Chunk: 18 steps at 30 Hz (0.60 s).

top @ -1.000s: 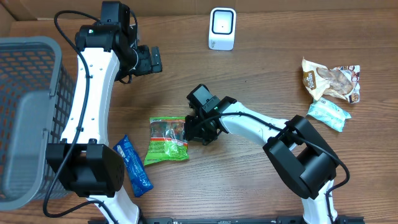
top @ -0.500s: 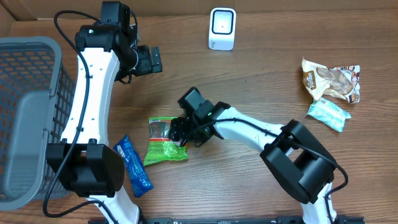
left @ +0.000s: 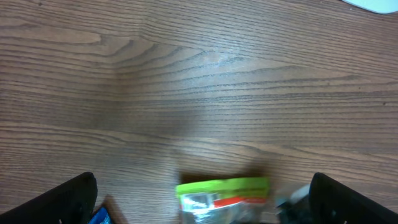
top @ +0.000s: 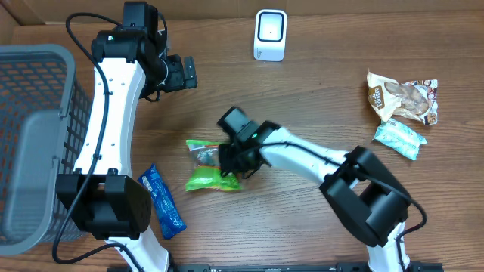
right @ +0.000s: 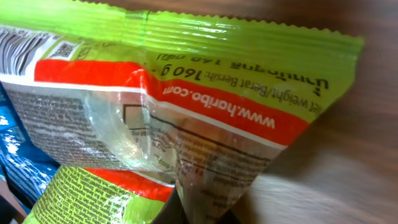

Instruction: Scan the item barcode

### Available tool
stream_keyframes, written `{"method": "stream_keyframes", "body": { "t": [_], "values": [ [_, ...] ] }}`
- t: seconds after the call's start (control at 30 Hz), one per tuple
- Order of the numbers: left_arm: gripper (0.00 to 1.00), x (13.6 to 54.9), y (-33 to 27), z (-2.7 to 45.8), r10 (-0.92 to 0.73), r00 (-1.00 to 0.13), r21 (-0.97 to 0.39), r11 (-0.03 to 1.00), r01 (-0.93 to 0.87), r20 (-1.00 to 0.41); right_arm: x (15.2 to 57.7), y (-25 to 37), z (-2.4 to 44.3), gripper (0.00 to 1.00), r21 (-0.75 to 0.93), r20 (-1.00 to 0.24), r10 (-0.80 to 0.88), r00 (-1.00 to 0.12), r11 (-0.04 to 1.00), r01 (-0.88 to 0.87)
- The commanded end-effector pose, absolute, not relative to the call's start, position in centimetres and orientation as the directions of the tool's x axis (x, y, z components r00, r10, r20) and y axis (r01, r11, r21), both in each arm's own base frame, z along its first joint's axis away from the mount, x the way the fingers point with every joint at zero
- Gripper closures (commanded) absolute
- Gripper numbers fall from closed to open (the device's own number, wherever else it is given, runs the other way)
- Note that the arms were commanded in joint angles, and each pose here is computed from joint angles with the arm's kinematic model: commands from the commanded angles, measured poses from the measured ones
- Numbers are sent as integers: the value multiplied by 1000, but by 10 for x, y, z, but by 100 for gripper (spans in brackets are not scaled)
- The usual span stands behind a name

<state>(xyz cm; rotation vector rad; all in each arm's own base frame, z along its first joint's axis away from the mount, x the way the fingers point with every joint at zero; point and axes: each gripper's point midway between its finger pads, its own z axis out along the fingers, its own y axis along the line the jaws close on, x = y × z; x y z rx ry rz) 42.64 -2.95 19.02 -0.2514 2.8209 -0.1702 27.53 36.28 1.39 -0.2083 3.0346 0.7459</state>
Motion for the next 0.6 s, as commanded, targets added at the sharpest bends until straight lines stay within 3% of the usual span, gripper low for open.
{"method": "stream_keyframes", "body": {
  "t": [0.0,0.17,0.3,0.33,0.37,0.4,0.57],
  "values": [
    [0,429,-32,193,-167,-940,-145,981,-128,-299,298,343,34,96,479,-162,-284,-945,815,-327],
    [0,429,-32,193,-166,-940,-145,981,-128,-299,321,299,62,92,389,-329,-508,-796,696,-604],
    [0,429,-32,193,-166,-940,-145,981,-128,-299,336,252,71,89,256,-357,-610,-708,665,-702],
    [0,429,-32,193,-166,-940,-145,981,-128,-299,340,240,69,83,212,-343,-625,-701,676,-706],
    [0,429,-32,193,-166,-940,-145,981,-128,-299,346,225,66,69,164,-319,-629,-709,700,-695],
    [0,429,-32,193,-166,-940,-145,981,-128,-299,349,214,64,46,133,-302,-624,-721,721,-680],
    [0,429,-32,193,-167,-939,-145,981,-128,-299,359,196,66,18,154,-282,-523,-804,803,-576]
  ]
}}
